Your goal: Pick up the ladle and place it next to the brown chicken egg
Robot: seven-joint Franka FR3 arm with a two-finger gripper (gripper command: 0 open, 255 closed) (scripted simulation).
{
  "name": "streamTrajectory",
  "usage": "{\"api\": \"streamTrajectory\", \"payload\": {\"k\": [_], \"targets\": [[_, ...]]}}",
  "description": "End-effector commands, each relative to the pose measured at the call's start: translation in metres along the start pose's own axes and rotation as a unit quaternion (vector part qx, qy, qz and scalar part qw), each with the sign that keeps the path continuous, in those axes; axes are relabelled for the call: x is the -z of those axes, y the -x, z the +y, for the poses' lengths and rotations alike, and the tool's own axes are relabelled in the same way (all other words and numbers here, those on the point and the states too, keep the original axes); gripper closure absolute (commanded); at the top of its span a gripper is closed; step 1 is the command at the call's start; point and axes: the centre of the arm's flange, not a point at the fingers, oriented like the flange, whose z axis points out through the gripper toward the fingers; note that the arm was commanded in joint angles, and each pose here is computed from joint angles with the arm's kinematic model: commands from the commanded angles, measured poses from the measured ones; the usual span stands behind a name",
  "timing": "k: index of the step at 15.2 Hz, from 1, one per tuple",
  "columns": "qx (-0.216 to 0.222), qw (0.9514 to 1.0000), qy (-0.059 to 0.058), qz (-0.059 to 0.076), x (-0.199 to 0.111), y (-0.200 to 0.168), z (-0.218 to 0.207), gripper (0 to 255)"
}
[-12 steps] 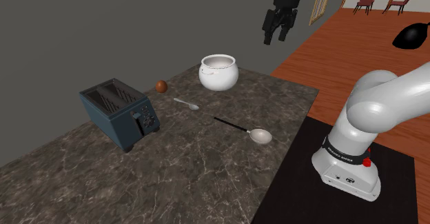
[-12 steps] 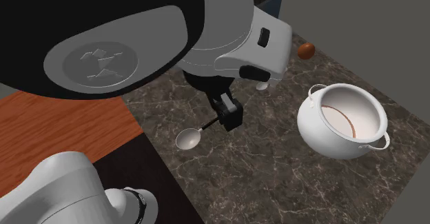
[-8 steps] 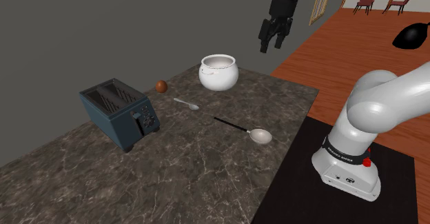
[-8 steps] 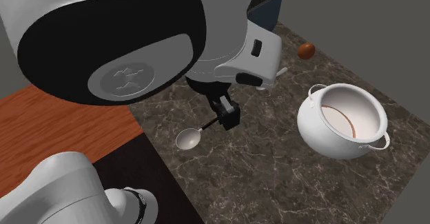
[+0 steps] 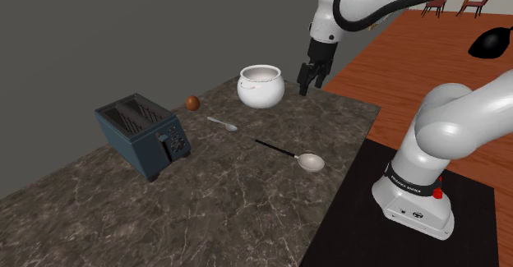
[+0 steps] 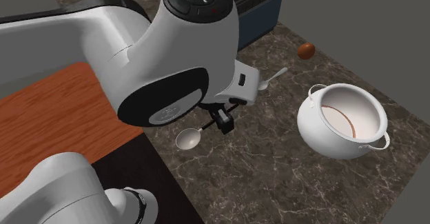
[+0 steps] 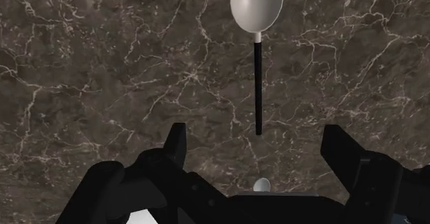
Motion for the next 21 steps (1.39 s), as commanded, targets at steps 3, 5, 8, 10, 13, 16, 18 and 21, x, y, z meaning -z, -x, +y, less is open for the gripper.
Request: {"api": "streamTrajectory", "payload": {"k": [3,5,8,10,13,16,18,21], "targets": [[0.013,0.9999,-0.001,0.002,-0.051,-0.003,-0.01,0],[0.02,0.9998,-0.002,0.003,-0.076,-0.005,-0.015,0],[0.029,0.9996,-0.002,0.004,-0.115,-0.006,-0.022,0],[0.036,0.9993,-0.003,0.004,-0.141,-0.007,-0.027,0],[0.046,0.9989,-0.004,0.005,-0.18,-0.009,-0.034,0],[0.055,0.9984,-0.004,0.005,-0.219,-0.01,-0.042,0],[0.057,0.9983,-0.005,0.005,-0.232,-0.01,-0.043,0],[0.057,0.9983,-0.005,0.005,-0.248,-0.011,-0.044,0]]}}
